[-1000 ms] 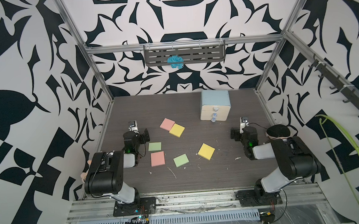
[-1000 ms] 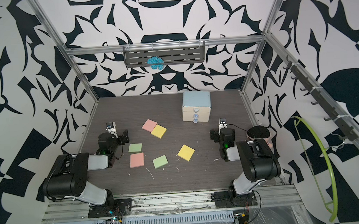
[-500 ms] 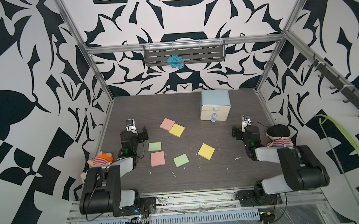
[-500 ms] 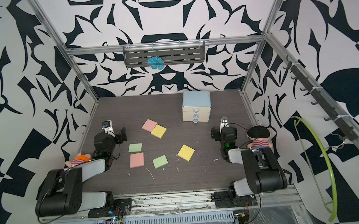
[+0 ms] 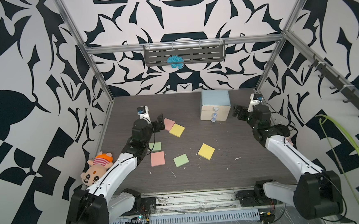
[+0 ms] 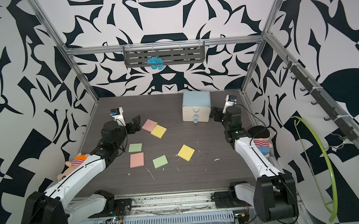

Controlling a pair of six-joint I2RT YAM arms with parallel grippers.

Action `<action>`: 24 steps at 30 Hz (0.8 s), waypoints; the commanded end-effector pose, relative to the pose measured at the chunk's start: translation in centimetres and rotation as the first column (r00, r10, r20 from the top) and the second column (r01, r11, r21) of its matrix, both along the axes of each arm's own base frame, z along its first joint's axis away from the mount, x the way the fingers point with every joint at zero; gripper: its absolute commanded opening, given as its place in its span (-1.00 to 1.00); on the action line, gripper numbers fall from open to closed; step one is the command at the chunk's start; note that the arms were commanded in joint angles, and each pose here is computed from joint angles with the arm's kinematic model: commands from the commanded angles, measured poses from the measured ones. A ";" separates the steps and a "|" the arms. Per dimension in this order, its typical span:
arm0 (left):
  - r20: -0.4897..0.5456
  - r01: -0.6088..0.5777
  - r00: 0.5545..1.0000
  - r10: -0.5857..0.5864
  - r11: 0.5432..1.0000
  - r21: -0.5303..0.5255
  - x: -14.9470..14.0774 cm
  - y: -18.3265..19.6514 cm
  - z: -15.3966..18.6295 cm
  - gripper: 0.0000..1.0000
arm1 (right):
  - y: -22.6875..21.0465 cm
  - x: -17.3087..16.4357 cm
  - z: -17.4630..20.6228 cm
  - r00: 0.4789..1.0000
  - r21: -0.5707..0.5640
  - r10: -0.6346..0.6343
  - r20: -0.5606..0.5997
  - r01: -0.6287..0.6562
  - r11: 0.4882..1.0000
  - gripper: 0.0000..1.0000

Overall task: Please put the sticky notes in the drawer by color
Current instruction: Move the storage box to the center of the board.

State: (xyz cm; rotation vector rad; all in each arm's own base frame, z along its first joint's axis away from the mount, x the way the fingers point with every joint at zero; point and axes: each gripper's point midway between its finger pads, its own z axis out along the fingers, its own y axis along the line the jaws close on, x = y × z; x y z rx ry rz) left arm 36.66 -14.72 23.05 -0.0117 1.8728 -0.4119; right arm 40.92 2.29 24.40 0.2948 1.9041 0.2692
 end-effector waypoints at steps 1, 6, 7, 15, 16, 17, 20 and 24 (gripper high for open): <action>-0.176 0.061 0.982 -0.070 0.996 -0.059 -1.6 -3.8 -3.6 0.99 | 0.7 1.4 -0.4 0.993 0.069 0.014 -0.121 -0.005 0.998 0.99; -0.252 0.149 0.953 -0.168 0.984 -0.094 -2.9 -9.0 -5.8 0.99 | 1.3 5.4 -1.8 0.958 0.060 0.035 -0.284 -0.019 0.998 0.89; -0.262 0.166 0.947 -0.185 0.982 -0.093 -3.1 -9.8 -6.1 0.99 | 1.6 6.3 -2.1 0.956 0.072 0.049 -0.288 -0.030 0.997 0.73; -0.331 0.214 0.913 -0.239 0.971 -0.109 -4.5 -12.3 -8.3 0.99 | 2.8 11.5 -4.5 0.928 0.113 0.145 -0.344 -0.112 0.987 0.30; -0.336 0.218 0.910 -0.243 0.970 -0.111 -4.6 -12.4 -8.4 0.99 | 3.0 11.8 -4.8 0.924 0.114 0.155 -0.350 -0.122 0.986 0.28; -0.342 0.217 0.908 -0.242 0.970 -0.111 -4.6 -12.4 -8.6 0.99 | 3.1 12.0 -5.1 0.921 0.114 0.165 -0.353 -0.132 0.985 0.24; -0.350 0.209 0.907 -0.232 0.973 -0.101 -4.6 -12.2 -9.0 0.99 | 4.0 12.2 -5.9 0.908 0.139 0.215 -0.361 -0.175 0.975 0.06; -0.359 0.199 0.907 -0.219 0.976 -0.090 -4.6 -11.9 -9.0 0.99 | 5.5 12.0 -6.6 0.877 0.170 0.314 -0.363 -0.269 0.948 0.03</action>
